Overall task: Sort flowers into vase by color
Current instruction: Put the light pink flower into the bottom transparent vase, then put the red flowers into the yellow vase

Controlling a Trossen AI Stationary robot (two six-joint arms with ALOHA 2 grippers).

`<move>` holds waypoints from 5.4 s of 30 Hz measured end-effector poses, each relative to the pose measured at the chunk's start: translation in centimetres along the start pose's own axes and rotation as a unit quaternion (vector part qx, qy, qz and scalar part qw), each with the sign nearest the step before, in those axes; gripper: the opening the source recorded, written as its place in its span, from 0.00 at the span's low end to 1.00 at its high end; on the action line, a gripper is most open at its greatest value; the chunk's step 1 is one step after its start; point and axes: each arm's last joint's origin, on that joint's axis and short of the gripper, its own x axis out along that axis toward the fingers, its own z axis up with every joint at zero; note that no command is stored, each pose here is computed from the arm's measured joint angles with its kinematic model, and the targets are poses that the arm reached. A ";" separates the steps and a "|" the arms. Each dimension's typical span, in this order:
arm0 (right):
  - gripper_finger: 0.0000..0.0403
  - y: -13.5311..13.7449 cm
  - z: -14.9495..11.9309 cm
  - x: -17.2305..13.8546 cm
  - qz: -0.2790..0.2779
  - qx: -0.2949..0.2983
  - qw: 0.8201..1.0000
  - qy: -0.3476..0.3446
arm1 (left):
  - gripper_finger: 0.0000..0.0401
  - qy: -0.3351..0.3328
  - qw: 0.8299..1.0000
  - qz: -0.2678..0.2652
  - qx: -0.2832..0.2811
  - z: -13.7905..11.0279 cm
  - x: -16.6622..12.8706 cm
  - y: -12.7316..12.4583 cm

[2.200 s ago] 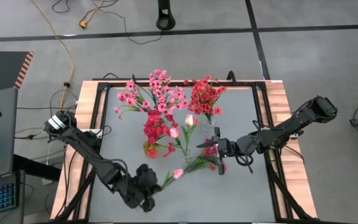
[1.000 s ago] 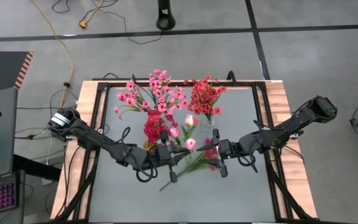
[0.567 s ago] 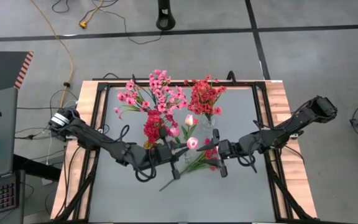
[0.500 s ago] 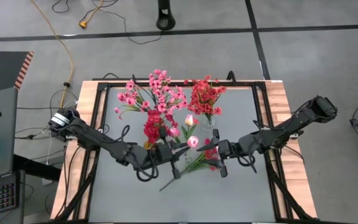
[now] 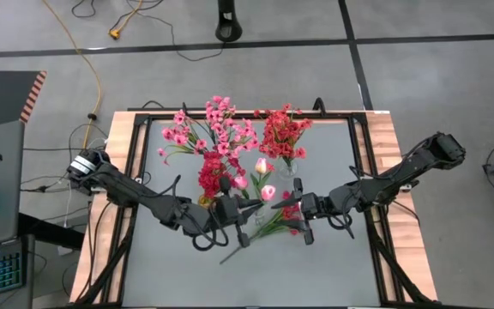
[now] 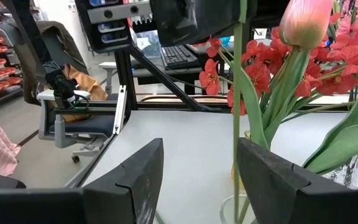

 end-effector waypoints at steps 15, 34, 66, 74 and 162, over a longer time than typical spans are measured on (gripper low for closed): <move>0.57 0.0 0.0 0.0 -0.001 0.000 1.000 0.000 | 0.27 0.031 0.998 0.052 -0.007 -0.8 0.5 0.8; 0.57 -0.1 0.1 -0.2 -0.002 -0.001 1.000 0.004 | 0.39 0.028 0.997 0.014 0.072 -0.7 -1.7 -1.4; 0.57 2.7 1.8 -6.9 0.099 -0.031 0.992 0.065 | 0.39 0.213 0.968 -0.082 -0.104 -8.4 -2.8 -5.7; 0.57 2.9 1.8 -7.1 0.105 -0.032 0.992 0.065 | 0.39 0.251 0.963 -0.037 -0.092 -13.5 -0.9 -6.9; 0.57 5.8 4.1 -8.8 0.147 -0.002 0.989 0.030 | 0.00 0.212 0.976 0.001 0.039 -1.7 -6.2 -14.8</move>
